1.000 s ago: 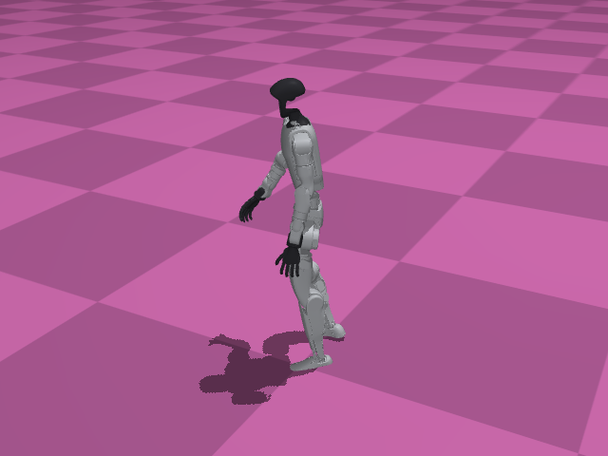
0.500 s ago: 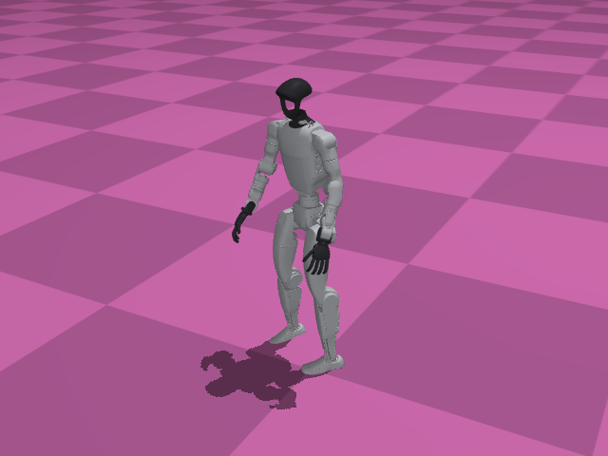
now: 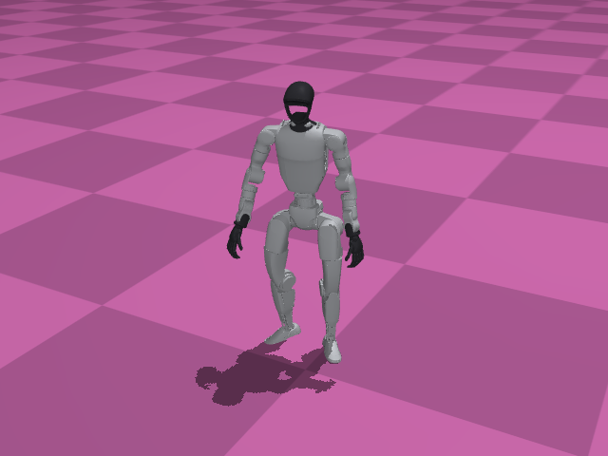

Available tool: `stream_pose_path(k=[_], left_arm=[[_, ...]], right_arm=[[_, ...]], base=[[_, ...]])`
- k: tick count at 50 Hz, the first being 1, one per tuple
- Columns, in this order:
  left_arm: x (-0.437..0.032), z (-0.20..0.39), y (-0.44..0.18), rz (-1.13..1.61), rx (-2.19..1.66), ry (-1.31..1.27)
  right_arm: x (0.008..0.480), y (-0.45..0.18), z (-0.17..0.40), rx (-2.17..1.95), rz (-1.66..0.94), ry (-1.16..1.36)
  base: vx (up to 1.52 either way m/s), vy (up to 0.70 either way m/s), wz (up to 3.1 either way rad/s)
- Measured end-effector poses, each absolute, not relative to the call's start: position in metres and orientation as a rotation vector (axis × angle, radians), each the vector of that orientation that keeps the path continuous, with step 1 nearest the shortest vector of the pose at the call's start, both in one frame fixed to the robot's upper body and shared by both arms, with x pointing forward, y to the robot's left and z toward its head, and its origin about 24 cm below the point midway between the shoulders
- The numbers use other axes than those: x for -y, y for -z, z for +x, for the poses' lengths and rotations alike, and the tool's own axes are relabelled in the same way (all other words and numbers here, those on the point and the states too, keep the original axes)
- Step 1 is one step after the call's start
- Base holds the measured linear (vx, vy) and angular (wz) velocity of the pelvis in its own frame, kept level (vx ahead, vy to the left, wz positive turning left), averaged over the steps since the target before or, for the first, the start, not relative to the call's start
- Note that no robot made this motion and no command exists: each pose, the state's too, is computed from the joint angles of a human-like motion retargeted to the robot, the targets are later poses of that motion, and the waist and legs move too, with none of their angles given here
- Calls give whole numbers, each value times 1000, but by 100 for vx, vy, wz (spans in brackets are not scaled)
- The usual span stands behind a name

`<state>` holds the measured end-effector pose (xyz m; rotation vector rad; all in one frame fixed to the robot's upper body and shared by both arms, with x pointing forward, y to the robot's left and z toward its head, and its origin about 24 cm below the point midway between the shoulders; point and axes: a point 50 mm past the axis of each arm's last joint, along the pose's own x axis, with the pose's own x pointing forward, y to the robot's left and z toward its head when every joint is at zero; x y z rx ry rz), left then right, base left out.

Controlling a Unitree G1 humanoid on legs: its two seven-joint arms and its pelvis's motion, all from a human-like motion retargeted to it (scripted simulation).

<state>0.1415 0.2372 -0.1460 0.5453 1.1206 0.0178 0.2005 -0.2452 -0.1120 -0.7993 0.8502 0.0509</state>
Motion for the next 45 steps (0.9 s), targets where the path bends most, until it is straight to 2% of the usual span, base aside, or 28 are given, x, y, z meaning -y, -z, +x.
stream_pose_path(k=[19, 27, 37, 45], left_arm=[[-219, 164, 139, 544, -998, -50], [-209, 154, 142, 563, -944, -57], [-196, 185, 132, 553, -888, 21], [-205, 182, 135, 562, -964, 7]], right_arm=[[242, 115, 189, -819, -746, -12], [233, 122, 175, -809, -770, -38], [254, 119, 176, -865, -776, -45], [276, 107, 193, -895, -797, 82]], base=[[7, 8, 149], [8, -13, 172], [-1, -15, 151], [-5, -7, 156]])
